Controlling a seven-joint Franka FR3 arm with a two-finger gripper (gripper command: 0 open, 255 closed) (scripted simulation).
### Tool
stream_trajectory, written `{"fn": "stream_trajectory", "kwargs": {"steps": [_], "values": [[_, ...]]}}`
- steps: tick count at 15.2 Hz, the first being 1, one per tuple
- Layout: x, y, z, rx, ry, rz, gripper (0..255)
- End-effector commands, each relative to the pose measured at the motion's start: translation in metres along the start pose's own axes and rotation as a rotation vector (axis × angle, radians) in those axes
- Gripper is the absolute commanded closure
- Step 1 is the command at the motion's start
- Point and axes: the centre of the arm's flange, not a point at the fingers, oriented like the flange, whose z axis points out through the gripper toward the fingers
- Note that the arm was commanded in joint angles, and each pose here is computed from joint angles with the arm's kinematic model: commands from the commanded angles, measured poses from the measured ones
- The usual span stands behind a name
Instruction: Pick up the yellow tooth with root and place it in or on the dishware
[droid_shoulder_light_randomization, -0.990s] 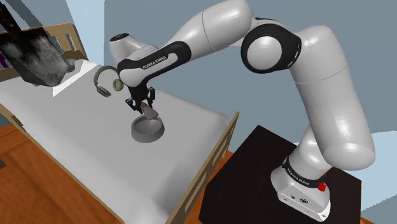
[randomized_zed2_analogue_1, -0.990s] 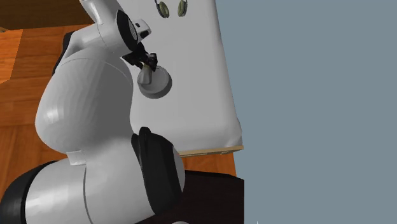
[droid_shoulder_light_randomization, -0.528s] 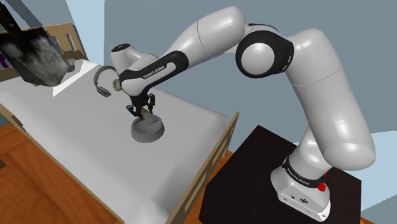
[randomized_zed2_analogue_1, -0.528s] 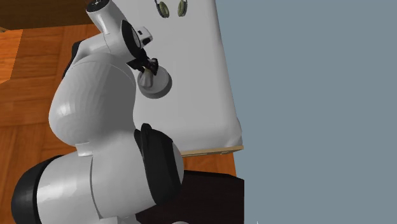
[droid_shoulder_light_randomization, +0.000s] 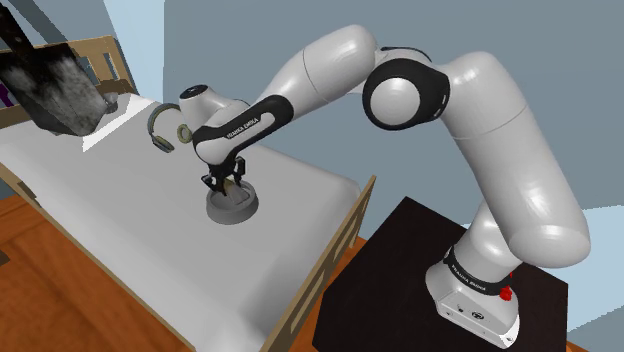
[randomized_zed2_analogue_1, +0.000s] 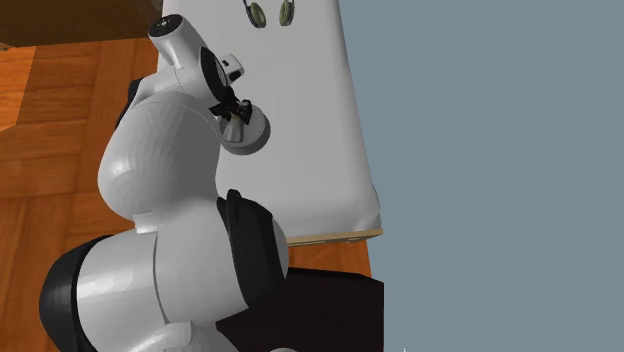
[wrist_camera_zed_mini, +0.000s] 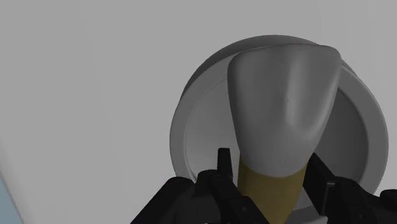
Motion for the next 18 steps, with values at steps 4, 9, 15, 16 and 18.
{"fn": "stream_trajectory", "kwargs": {"steps": [4,9,15,16,18], "values": [[0.001,0.0,0.001,0.0,0.001,0.0,255],[0.0,0.0,0.001,0.0,0.001,0.0,0],[0.0,0.0,-0.049,0.0,0.001,0.0,0],[0.0,0.0,-0.049,0.0,0.001,0.0,0],[0.0,0.0,-0.049,0.0,0.001,0.0,0]]}}
